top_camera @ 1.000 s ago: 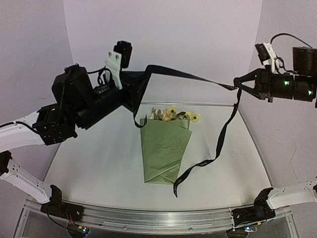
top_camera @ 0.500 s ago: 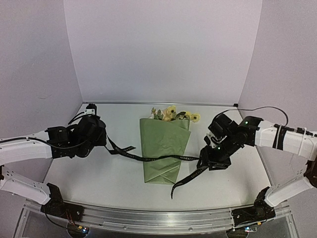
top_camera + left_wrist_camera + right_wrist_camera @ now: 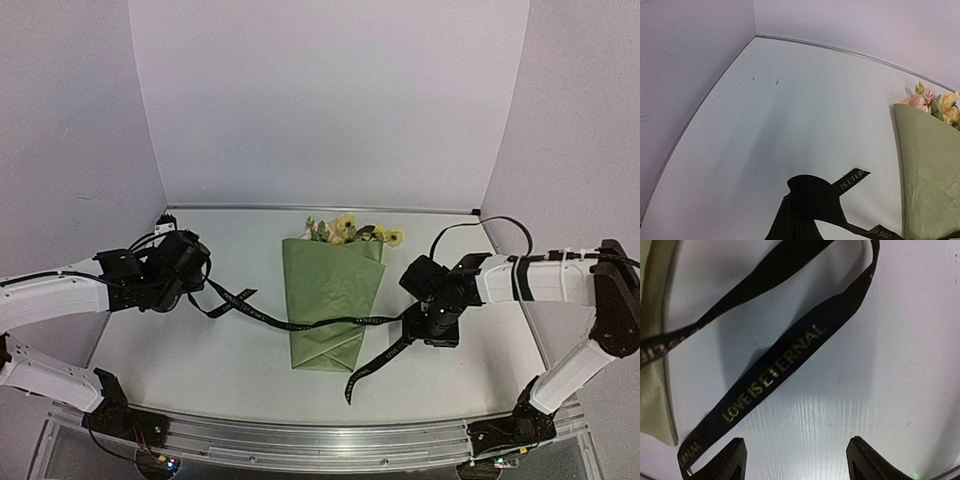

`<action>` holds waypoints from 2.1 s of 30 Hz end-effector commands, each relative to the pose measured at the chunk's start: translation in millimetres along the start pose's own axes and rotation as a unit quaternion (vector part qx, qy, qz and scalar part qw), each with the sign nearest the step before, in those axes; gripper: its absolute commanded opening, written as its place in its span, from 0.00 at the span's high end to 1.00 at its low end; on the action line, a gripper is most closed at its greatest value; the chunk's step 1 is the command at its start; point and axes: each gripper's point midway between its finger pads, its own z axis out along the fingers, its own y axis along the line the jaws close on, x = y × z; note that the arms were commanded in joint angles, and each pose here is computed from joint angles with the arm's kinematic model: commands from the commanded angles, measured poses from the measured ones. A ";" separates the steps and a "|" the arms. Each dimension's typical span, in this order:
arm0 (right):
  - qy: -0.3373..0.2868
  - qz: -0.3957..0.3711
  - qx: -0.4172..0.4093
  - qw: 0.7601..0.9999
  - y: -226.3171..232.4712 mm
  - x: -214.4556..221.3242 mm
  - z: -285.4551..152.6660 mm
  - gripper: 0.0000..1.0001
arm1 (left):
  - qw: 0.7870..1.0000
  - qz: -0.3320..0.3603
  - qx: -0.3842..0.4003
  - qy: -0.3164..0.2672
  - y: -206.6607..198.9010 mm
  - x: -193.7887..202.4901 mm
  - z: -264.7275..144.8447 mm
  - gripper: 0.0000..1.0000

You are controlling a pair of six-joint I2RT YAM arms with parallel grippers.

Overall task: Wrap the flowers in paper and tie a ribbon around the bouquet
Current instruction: Straighten the ribbon at the center of the board, then pick up the folded bouquet from the center of the board.

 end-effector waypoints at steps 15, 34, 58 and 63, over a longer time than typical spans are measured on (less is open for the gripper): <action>-0.027 0.123 0.034 0.991 -22.4 -72.9 51.6 0.38 | 1.000 -0.017 -0.015 -0.021 16.8 -19.1 -0.5 1.00; -0.017 -0.038 0.130 0.991 -99.4 -91.9 -65.4 1.00 | 0.990 -0.030 -0.081 -0.110 70.4 -74.5 -44.4 1.00; 0.129 -0.171 0.243 0.946 -165.8 -18.0 -92.6 1.00 | 0.974 -0.189 -0.111 0.051 108.9 59.4 -18.6 1.00; 0.158 -0.094 0.209 0.961 -155.5 6.3 -67.0 0.83 | 0.960 -0.238 -0.099 0.107 103.6 105.3 -6.3 0.85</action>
